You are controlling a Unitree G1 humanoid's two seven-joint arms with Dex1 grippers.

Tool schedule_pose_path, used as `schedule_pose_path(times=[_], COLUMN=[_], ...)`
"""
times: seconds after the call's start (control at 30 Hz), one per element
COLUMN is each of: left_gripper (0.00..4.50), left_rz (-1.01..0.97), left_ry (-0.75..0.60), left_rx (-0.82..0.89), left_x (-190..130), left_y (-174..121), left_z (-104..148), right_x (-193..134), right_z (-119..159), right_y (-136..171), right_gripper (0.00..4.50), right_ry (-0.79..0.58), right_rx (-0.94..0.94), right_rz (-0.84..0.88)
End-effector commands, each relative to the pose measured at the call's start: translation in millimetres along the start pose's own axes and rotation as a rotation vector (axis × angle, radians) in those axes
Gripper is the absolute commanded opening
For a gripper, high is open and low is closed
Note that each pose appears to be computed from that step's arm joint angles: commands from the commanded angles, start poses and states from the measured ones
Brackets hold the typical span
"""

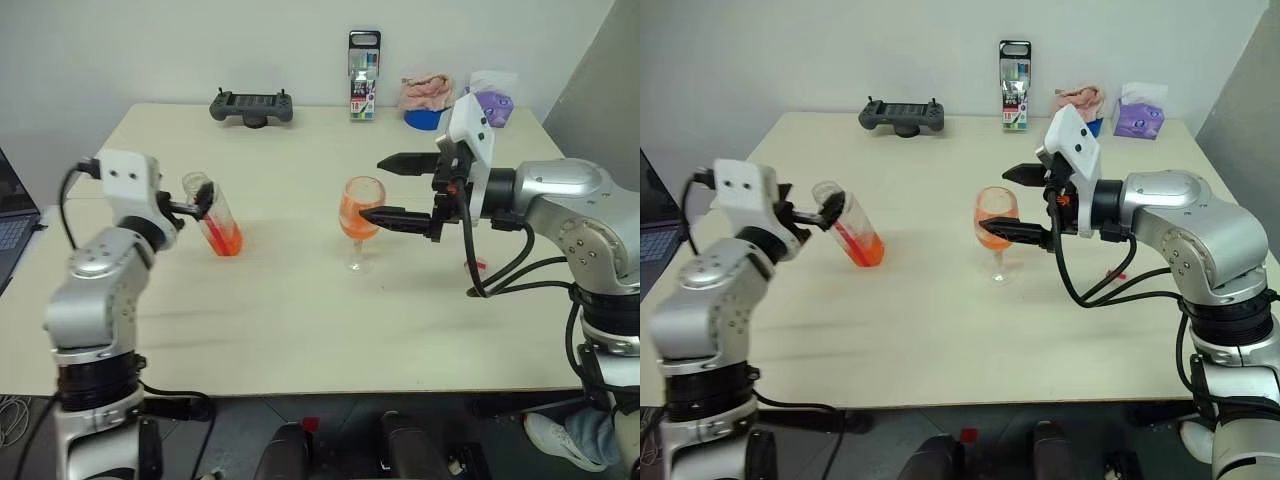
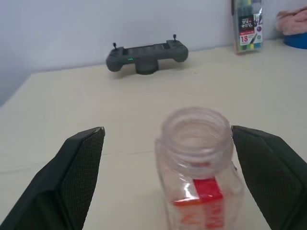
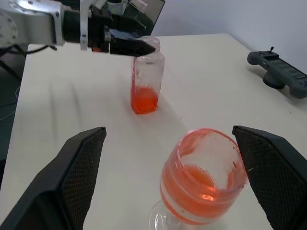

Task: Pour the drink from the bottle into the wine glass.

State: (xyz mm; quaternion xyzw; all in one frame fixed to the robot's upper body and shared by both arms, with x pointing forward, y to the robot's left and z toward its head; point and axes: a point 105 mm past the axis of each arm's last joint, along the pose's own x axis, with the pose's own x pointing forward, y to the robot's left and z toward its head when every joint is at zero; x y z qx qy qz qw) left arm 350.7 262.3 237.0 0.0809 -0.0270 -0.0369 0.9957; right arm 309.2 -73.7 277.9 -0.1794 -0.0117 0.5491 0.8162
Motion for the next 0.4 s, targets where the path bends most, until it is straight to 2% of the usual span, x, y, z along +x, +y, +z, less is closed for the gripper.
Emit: schedule_pose_path(times=[0.03, 0.17, 0.23, 0.27, 0.4], left_gripper=[4.46, 4.46, 4.46, 4.46, 4.46], left_rz=[-0.135, -0.29, -0.626, -0.73, -0.831], left_ry=[-0.078, -0.079, -0.085, -0.079, -0.061], left_rx=[0.046, 0.073, 0.091, 0.096, 0.094], left_x=[-16.3, -26.5, -50.4, -57.9, -60.9], left_y=[-5.4, -20.6, -63.4, -75.0, -84.1], left_z=[44.7, 57.4, 70.8, 73.0, 72.0], right_x=[-18.5, -26.9, -42.5, -49.3, -57.1], right_z=[14.0, 9.3, -1.4, -7.3, -19.0], right_y=[-7.4, -11.7, -15.1, -16.1, -20.1], right_gripper=[4.5, 4.5, 4.5, 4.5, 4.5], right_ry=[-0.036, -0.025, -0.031, -0.035, -0.048], right_rx=[-0.048, -0.035, 0.014, 0.043, 0.085], right_rz=[-0.029, -0.037, -0.032, -0.028, -0.037])
